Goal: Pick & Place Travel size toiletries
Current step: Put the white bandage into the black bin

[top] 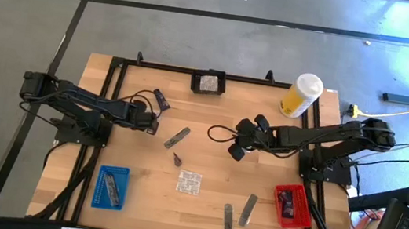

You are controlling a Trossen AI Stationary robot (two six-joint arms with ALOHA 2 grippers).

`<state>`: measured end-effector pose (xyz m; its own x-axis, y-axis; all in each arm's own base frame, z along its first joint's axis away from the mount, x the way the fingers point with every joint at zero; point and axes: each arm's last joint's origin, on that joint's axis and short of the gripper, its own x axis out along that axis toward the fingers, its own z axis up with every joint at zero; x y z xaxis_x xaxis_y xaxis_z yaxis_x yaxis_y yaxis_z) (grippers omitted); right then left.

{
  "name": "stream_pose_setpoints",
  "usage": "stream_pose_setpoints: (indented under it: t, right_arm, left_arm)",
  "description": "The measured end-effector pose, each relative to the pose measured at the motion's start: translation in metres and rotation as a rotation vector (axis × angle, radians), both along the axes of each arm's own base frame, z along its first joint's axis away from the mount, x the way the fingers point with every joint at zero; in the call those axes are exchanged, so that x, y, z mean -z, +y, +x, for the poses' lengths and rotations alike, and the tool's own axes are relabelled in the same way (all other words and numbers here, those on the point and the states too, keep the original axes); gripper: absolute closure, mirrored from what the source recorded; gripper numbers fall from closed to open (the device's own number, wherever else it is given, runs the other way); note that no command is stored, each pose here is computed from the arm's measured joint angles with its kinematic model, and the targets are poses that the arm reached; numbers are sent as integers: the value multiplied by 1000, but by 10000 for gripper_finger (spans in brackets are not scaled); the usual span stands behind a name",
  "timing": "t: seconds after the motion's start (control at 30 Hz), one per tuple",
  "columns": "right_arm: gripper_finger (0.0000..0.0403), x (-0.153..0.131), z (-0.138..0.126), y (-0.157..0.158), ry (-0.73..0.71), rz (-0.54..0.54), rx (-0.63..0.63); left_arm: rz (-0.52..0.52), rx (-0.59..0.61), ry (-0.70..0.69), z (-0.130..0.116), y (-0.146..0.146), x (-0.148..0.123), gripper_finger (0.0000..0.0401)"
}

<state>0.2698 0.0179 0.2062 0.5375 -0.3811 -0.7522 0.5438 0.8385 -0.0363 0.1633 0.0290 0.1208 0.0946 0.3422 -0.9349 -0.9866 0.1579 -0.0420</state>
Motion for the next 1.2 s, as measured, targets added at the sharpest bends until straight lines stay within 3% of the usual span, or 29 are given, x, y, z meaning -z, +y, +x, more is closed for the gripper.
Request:
stream_pose_setpoints:
  t: [0.17, 1.2]
  right_arm:
    - [282, 0, 0, 0, 2, -3, -4]
    - [310, 0, 0, 0, -4, 4, -1]
  left_arm:
    - [8, 24, 10, 0, 0, 0, 396]
    - [-20, 129, 28, 8, 0, -12, 399]
